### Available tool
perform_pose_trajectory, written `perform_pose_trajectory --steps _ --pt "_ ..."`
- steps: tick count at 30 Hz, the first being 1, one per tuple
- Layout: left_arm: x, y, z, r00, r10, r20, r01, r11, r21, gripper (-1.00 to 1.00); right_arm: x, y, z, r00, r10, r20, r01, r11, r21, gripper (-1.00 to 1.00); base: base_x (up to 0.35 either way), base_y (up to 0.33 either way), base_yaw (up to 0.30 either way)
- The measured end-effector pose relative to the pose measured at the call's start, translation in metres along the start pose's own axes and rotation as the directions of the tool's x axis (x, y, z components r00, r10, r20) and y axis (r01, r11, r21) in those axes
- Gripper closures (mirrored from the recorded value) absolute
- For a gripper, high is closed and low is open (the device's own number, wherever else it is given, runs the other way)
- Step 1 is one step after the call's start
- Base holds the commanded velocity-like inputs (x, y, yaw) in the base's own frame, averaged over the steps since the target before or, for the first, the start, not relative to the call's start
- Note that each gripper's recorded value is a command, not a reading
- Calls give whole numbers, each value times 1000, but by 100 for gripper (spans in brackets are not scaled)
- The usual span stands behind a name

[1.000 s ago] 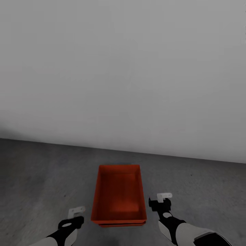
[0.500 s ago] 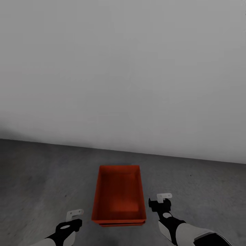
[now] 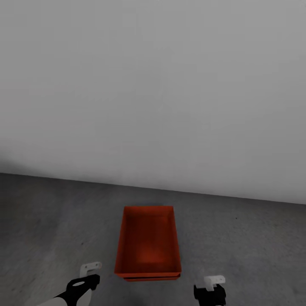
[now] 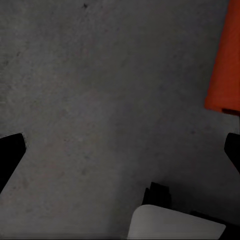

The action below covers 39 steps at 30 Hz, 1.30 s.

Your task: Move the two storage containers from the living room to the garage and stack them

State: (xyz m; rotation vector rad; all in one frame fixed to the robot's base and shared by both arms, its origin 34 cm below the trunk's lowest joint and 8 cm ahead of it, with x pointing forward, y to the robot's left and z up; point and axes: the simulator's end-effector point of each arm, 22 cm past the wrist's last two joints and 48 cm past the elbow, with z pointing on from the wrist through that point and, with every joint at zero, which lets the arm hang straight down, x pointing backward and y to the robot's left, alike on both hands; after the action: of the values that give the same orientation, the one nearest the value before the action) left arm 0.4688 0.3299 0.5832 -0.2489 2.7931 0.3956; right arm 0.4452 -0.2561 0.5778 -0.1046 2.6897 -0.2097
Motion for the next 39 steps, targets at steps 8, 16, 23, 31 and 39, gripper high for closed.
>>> perform_pose_trajectory --steps 8,16,23,31,39 --pt "11 12 -7 1000 -2 -24 2 1000 -15 -100 7 -6 -9 1000 2 -16 -2 1000 7 -100 0 0 0" --pt "23 24 -13 999 0 -43 -1 1000 -28 -100 50 -4 -28 996 -7 -83 7 1000 1 -100 0 0 0" --pt "25 31 -13 999 -3 -47 1 999 -37 -100 84 -1 -37 983 -27 -182 25 1000 -9 -100 0 0 0" --pt "26 28 -13 999 -3 -51 2 1000 -21 -100 95 5 -41 973 -36 -228 32 999 -17 -100 0 0 0" --pt "30 25 -14 998 -20 -53 20 1000 -15 -100 96 7 -41 973 -35 -229 31 999 -20 -100 0 0 0"
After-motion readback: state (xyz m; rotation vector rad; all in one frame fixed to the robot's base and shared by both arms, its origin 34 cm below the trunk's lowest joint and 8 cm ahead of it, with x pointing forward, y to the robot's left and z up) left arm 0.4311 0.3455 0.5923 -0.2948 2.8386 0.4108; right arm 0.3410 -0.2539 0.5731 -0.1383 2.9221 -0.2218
